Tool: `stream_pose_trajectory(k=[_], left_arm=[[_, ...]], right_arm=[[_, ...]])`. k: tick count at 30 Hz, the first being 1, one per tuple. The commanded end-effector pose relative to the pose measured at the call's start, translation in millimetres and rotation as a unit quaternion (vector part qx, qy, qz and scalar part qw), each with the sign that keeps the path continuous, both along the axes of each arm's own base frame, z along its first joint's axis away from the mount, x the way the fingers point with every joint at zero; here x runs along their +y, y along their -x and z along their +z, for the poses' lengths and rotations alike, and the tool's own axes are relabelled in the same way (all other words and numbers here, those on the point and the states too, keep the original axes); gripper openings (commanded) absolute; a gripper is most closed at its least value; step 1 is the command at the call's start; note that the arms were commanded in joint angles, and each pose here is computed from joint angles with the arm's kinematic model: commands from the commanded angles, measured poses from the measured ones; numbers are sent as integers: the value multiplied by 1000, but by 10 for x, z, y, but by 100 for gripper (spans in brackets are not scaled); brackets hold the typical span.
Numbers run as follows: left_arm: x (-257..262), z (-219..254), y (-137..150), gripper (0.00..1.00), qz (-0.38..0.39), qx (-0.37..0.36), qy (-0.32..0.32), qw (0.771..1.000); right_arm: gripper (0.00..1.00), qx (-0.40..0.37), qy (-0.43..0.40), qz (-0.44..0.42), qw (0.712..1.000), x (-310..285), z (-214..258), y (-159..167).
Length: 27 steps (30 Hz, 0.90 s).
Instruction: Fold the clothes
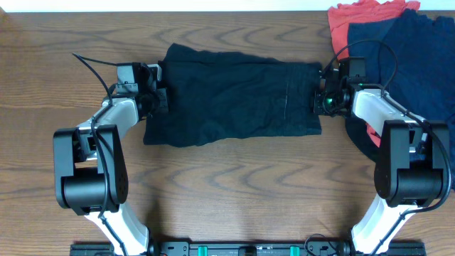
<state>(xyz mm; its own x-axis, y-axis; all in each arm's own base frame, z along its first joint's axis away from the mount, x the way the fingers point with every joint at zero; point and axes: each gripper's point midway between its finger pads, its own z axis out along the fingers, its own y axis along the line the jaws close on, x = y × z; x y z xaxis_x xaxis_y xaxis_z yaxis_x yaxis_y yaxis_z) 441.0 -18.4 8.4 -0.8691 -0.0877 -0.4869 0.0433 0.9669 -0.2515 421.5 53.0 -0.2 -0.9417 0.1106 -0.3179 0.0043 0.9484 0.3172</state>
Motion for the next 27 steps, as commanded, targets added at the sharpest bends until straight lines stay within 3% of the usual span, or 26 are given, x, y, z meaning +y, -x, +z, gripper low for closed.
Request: stream_pose_trajectory(k=[1, 15, 27], left_arm=[[31, -12, -42, 6, 0, 1, -8, 1000], [-8, -117, 180, 6, 14, 57, 11, 998], [-178, -137, 241, 6, 2, 71, 15, 997]], right_arm=[[1, 27, 0, -13, 1000, -30, -154, 87], [1, 24, -9, -2, 1000, -543, 533, 20], [1, -9, -44, 72, 996, -142, 1198, -160]])
